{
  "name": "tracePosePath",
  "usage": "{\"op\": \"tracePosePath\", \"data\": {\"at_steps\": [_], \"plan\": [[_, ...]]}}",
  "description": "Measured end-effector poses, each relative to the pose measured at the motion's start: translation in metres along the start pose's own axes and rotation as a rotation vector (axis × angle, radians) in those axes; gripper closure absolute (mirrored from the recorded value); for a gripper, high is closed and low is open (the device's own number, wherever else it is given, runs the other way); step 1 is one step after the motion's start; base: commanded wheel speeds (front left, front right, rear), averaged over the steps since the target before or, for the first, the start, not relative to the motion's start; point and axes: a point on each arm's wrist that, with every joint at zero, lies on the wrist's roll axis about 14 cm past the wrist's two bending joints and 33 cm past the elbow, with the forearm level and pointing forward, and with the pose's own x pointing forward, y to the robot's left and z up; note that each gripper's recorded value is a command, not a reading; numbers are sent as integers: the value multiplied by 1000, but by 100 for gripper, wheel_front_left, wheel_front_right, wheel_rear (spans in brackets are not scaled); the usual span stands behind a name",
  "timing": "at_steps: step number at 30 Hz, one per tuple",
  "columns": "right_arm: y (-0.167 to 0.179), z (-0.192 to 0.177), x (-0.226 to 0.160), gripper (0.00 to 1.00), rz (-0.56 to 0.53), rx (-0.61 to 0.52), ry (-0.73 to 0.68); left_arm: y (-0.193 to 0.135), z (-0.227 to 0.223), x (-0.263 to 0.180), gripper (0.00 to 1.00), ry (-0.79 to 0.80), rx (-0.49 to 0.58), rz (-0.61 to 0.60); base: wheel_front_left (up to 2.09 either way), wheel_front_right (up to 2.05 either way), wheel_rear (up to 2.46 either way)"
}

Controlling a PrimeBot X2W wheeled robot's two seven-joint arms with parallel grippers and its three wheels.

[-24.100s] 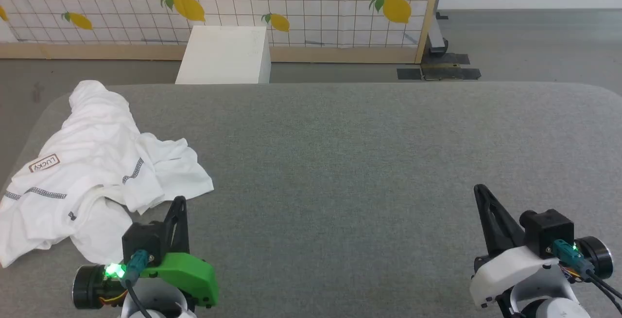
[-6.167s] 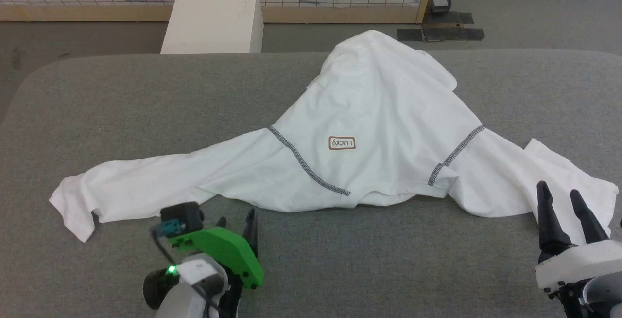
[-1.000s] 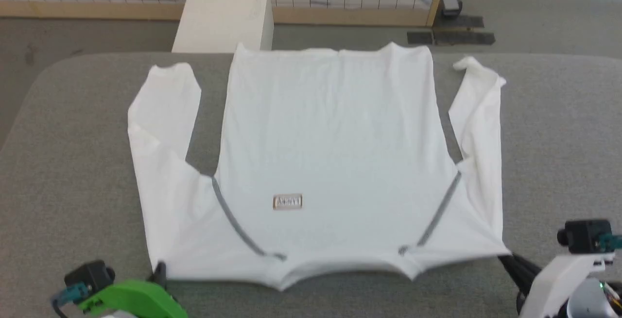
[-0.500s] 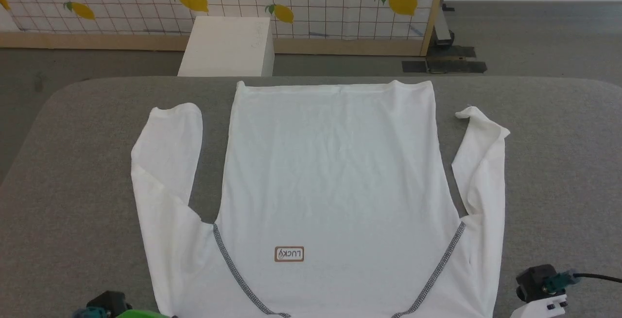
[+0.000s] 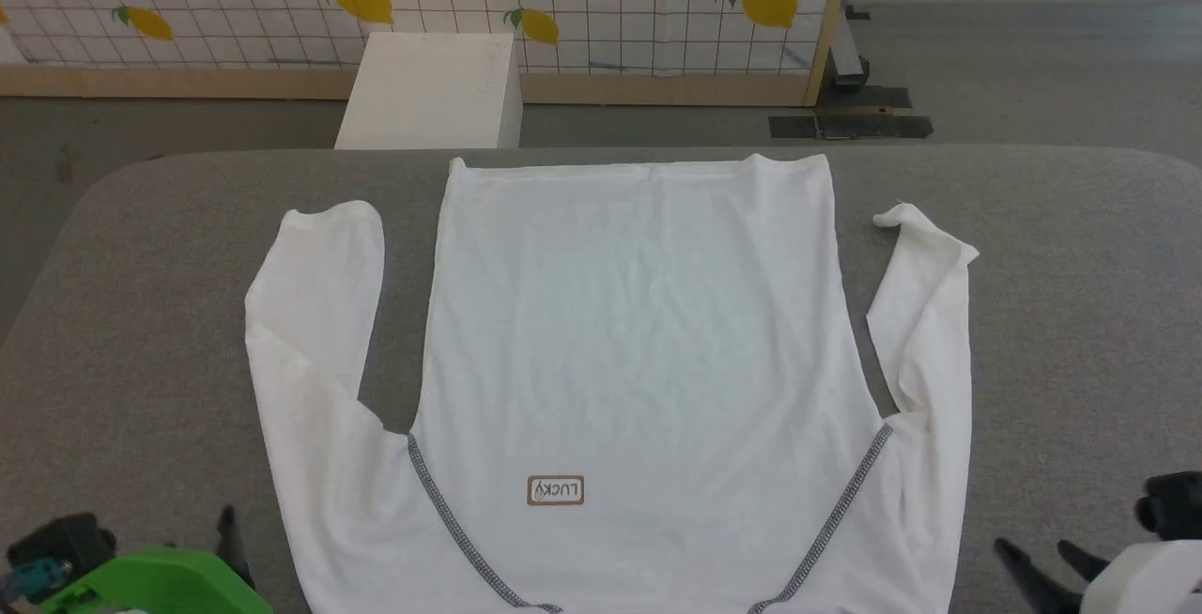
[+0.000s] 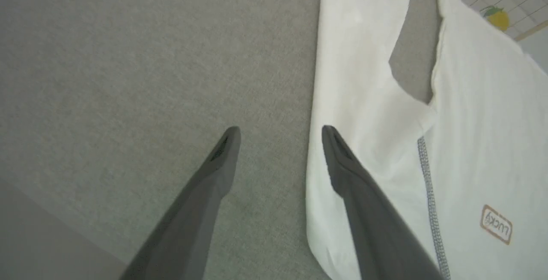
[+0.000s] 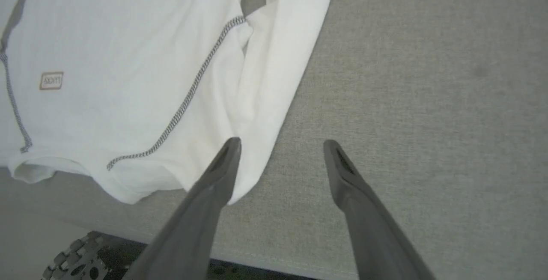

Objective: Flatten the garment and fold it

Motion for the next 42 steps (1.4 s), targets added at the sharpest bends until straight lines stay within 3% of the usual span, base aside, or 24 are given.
{"op": "tracePosePath", "data": {"at_steps": [5, 7, 11, 15, 25, 32, 38, 40, 41, 42], "plan": [[-23, 48, -13, 0, -60, 84, -163, -39, 88, -11, 0, -436, 120, -132, 0, 0, 0], [-34, 80, -14, 0, -95, 104, -257, -62, 115, -20, 0, -601, 111, -214, 0, 0, 0], [-48, 144, -9, 0, -154, 78, -424, -90, 126, -20, 0, -725, 184, -302, 0, 0, 0], [-48, 184, 19, 0, -160, 48, -453, -120, 126, -11, 0, -760, 292, -369, 0, 0, 0], [-48, 222, 127, 0, -207, -130, -234, -151, 106, 35, 0, -712, 293, -407, 0, 0, 0], [-30, 184, 202, 0, -183, -289, 21, -144, 78, 70, 0, -625, 304, -378, 0, 0, 0], [-25, 157, 238, 0, -164, -365, 122, -134, 61, 84, 0, -566, 311, -354, 0, 0, 0], [-21, 157, 245, 91, -146, -347, 108, -129, 57, 86, 0, -552, 312, -339, 0, 0, 0], [-19, 159, 247, 100, -137, -345, 98, -127, 56, 87, 0, -546, 313, -337, 0, 0, 0], [-18, 158, 247, 100, -129, -336, 99, -127, 54, 87, 0, -542, 314, -337, 0, 0, 0]]}}
